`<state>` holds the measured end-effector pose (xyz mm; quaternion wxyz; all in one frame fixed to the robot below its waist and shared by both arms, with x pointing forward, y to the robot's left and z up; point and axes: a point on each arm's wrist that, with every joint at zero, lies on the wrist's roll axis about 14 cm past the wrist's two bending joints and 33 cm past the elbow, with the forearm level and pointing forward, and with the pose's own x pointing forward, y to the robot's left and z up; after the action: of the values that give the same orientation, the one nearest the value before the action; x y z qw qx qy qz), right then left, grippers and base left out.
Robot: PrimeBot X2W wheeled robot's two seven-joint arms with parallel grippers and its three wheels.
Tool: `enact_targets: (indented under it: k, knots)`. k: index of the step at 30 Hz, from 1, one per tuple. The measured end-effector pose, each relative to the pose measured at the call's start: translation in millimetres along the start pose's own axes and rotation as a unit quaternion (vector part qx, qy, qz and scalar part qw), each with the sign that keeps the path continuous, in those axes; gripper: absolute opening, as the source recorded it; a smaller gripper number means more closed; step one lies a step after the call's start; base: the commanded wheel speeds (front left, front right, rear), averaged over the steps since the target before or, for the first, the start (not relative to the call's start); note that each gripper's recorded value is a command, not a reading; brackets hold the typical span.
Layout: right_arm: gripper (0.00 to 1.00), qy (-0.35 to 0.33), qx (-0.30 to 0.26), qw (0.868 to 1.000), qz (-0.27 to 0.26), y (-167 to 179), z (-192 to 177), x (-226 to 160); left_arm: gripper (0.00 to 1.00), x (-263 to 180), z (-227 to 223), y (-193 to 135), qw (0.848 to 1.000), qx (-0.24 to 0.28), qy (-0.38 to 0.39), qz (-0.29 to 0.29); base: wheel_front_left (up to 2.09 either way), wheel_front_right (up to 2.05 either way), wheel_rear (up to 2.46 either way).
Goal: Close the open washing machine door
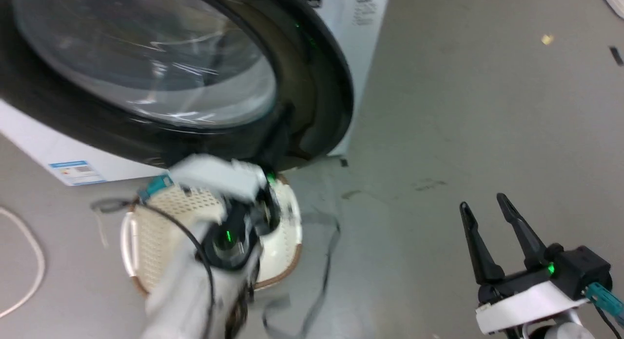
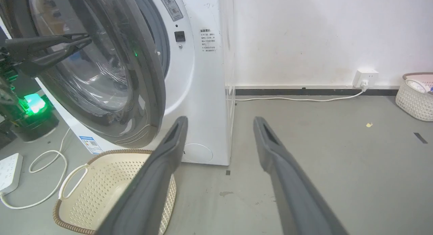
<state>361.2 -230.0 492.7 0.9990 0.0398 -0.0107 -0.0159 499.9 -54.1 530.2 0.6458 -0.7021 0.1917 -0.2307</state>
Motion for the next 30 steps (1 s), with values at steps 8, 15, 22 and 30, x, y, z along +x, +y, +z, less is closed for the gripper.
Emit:
enact_targets:
  k: [8,15,22,30]
  knots:
    - [1.00,-0.009,0.005,0.999,0.046,25.3,4.1,-1.6,1.00,-88.4,20.8,8.8,0.969,0.244,-0.024,0.021,0.00,0.00,0.00]
    - [1.00,-0.024,0.006,0.996,0.091,51.4,12.5,-1.5,1.00,-169.5,85.4,17.4,0.827,0.549,-0.082,0.090,0.00,0.00,0.00]
    - [1.00,-0.037,0.008,0.991,0.131,77.1,20.2,0.3,1.00,-220.4,108.6,-41.6,0.718,0.660,-0.204,0.091,0.00,0.00,0.00]
    - [1.00,-0.042,0.009,0.986,0.160,97.5,22.8,2.9,1.00,-255.2,107.1,-45.3,0.655,0.700,-0.250,0.136,0.00,0.00,0.00]
